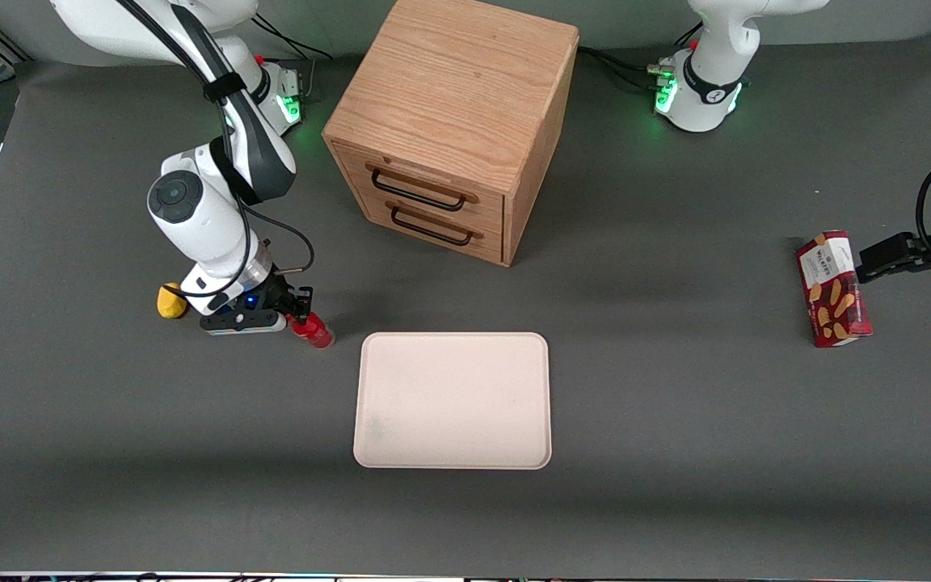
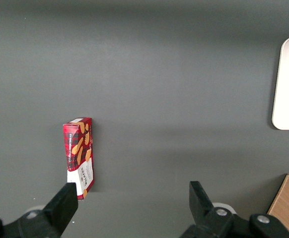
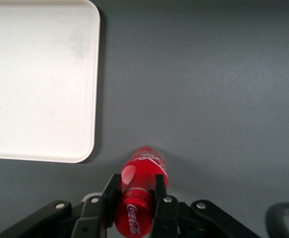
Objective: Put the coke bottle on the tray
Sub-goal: 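Lower the right gripper and close it around the bottle's body, then lift the bottle with the right gripper and carry it toward the tray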
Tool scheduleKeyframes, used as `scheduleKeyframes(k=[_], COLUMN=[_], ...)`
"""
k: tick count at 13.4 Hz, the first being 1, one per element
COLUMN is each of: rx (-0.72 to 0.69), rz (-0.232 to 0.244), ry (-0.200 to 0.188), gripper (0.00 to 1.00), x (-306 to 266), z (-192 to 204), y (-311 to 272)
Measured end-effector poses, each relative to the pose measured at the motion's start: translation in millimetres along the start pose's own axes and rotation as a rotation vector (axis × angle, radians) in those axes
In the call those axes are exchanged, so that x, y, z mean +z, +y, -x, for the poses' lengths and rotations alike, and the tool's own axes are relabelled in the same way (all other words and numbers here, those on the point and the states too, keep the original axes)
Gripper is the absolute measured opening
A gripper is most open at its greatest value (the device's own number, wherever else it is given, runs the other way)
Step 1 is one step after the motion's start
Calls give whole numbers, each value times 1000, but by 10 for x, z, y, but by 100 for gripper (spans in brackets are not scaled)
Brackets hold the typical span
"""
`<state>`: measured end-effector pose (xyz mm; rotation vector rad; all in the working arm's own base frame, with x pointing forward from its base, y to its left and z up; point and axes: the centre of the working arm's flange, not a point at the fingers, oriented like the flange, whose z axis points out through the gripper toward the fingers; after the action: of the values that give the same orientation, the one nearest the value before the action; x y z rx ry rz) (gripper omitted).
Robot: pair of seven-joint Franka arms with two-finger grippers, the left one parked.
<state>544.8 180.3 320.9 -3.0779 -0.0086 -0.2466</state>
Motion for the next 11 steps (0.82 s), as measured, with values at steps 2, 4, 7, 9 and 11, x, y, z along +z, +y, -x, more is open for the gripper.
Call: scheduleKeyframes(k=[2,4,7,9,11], rx=[0,0,3,9,18], rz=[0,6,36,45,53], ry=[0,-16,-98,-117,-138], gripper=[32,32,32,32,32], x=[-1,-35,-506,-947,-1324], z=[0,-25,-313,-515,-641], y=[-2,-10,-82,-110,-100])
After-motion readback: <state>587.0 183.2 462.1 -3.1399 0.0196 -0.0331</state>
